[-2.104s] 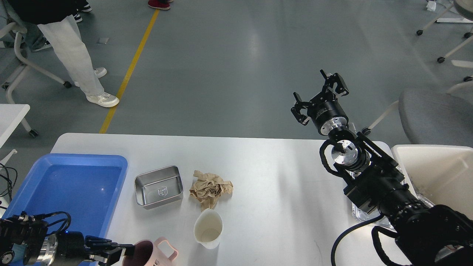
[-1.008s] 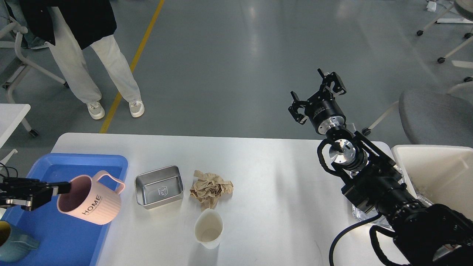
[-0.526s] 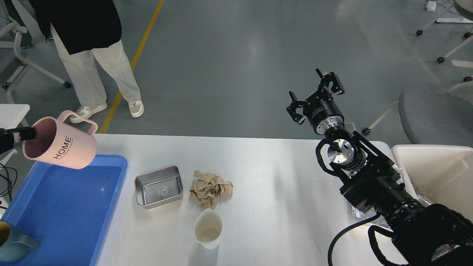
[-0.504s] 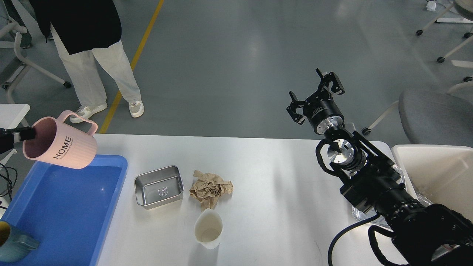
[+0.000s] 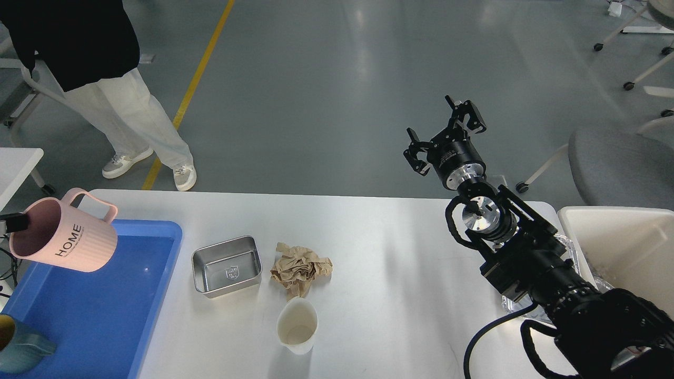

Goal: Tidy desktop

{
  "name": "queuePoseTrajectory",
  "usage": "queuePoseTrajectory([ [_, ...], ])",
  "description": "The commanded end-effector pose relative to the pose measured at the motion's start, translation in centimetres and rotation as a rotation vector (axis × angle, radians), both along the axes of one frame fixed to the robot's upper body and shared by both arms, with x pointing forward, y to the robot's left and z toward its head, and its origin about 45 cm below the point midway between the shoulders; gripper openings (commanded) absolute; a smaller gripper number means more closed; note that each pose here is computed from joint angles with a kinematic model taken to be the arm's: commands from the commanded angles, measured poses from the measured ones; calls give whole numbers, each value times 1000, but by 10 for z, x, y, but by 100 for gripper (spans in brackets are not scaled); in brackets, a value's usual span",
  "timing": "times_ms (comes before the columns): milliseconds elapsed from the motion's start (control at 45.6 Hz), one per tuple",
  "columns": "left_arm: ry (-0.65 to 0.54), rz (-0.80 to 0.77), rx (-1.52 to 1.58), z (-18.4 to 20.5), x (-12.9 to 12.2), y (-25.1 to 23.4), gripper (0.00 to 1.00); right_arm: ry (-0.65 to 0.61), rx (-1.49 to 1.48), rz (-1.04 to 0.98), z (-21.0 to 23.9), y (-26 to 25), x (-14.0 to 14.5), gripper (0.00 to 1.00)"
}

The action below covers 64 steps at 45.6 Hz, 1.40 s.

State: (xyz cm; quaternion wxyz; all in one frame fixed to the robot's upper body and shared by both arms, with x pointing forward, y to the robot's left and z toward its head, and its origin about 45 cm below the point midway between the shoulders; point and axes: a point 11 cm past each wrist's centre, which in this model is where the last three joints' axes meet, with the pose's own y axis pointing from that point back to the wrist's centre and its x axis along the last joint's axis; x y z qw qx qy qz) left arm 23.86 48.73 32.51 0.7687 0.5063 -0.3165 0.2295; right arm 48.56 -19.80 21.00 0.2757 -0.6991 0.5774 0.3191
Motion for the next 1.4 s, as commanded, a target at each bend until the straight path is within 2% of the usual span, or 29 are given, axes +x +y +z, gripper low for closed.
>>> queuePoseTrajectory([
  [0, 38, 35, 12, -8, -15, 11, 0, 3, 0, -1, -2, 0, -1, 100],
  [197, 112, 43, 65, -27, -34, 21, 0, 6, -1, -3, -3, -2, -1, 100],
  [460, 170, 30, 93, -60, -38, 17, 0, 7, -4, -5, -4, -4, -2, 100],
  [745, 240, 40, 131, -93, -57, 31, 0, 15, -6, -10, -9, -8, -4, 100],
  [1381, 275, 36, 186, -151, -39, 37, 0, 21, -16, -24, -12, -18, -5, 100],
])
